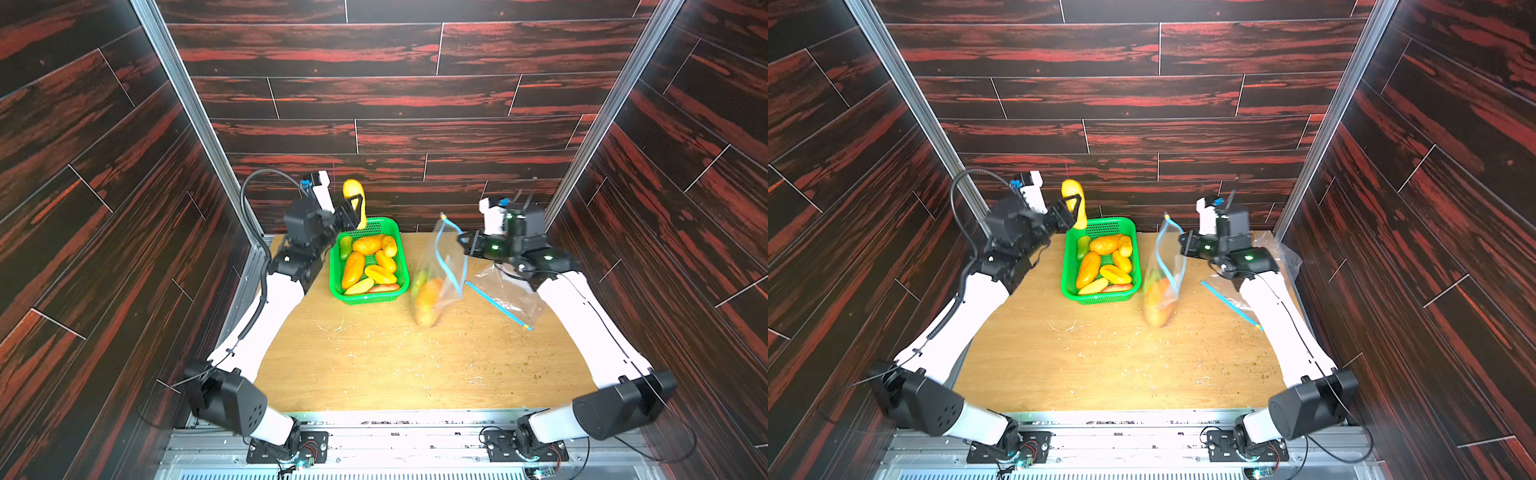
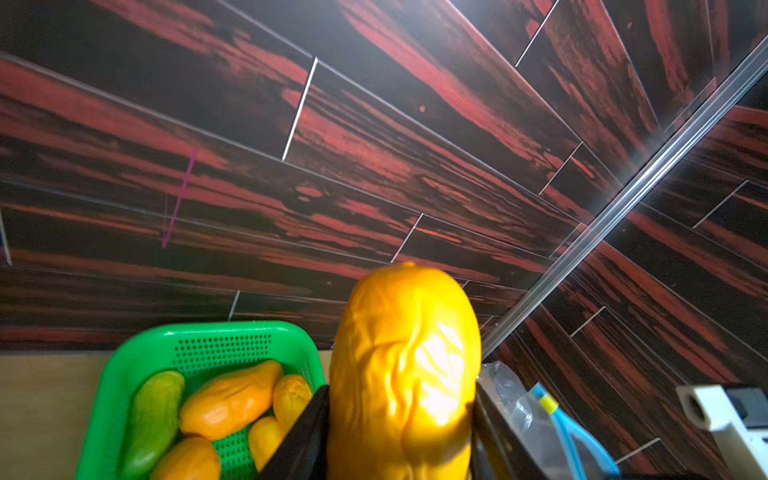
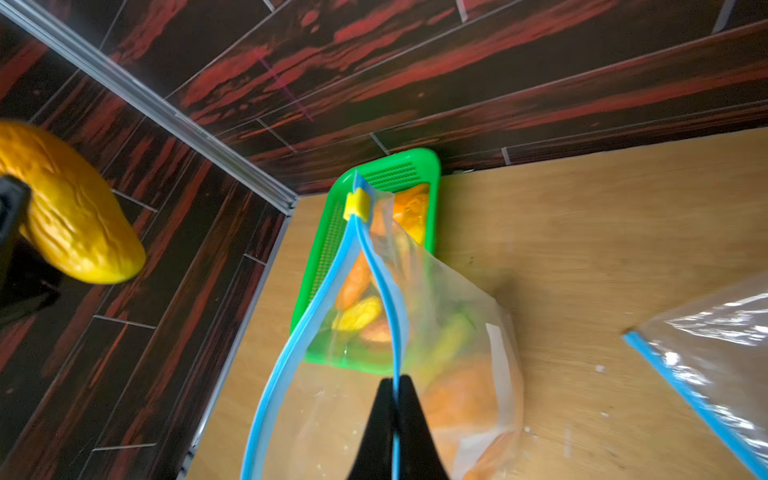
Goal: Place the mango in a zip-top bag and seal the zipper
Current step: Pick up the mango from the basket, then place the mango in the zipper food storage bag.
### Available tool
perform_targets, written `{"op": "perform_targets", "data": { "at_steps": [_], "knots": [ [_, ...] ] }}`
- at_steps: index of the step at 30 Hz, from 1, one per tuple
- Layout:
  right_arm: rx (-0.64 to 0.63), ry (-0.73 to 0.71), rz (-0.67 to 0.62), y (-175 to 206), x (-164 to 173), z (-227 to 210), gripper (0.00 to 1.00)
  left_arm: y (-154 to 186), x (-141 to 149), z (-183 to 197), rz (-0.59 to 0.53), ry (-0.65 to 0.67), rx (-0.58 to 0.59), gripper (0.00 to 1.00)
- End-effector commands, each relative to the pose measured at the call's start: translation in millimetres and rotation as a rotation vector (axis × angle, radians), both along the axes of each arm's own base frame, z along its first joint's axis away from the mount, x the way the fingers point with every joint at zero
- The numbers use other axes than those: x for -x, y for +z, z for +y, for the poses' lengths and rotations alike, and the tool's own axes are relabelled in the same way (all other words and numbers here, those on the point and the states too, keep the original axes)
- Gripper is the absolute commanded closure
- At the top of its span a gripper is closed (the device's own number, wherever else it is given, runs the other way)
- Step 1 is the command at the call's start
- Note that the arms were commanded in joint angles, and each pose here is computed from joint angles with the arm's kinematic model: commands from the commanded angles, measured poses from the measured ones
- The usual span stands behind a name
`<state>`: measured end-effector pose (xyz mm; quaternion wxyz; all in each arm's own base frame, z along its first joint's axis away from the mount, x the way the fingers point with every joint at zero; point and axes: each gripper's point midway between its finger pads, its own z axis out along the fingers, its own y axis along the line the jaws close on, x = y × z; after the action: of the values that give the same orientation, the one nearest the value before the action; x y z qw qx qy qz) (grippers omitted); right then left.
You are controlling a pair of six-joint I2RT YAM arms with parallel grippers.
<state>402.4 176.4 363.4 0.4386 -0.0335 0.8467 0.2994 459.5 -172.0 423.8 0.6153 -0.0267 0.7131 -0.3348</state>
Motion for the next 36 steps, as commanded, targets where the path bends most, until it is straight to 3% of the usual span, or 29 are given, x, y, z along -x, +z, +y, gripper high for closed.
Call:
{"op": "perform_targets", "data": {
  "at_steps": [1, 5, 8, 17, 25, 36],
  "knots": [
    [-0.003, 0.1, -0.051, 22, 9, 13, 1.0, -10, 10, -16, 0.006, -0.056, 0.053, 1.0],
    [-0.038, 0.243, -0.027, 20, 10, 54, 1.0, 3, 34, -30, -0.049, -0.11, 0.119, 1.0],
    [-0.003, 0.245, 0.011, -1, 1, 72, 1.0, 10, 49, -36, -0.092, -0.134, 0.166, 1.0],
    [-0.102, 0.266, 0.108, -48, -9, 92, 1.0, 1, 71, -64, -0.156, -0.234, 0.235, 1.0],
    [-0.186, 0.302, 0.12, -48, -4, 101, 1.0, -15, 79, -110, -0.244, -0.346, 0.287, 1.0],
    [-0.21, 0.275, 0.12, -34, 0, 96, 1.0, -49, 74, -164, -0.262, -0.437, 0.287, 1.0]
  ]
}}
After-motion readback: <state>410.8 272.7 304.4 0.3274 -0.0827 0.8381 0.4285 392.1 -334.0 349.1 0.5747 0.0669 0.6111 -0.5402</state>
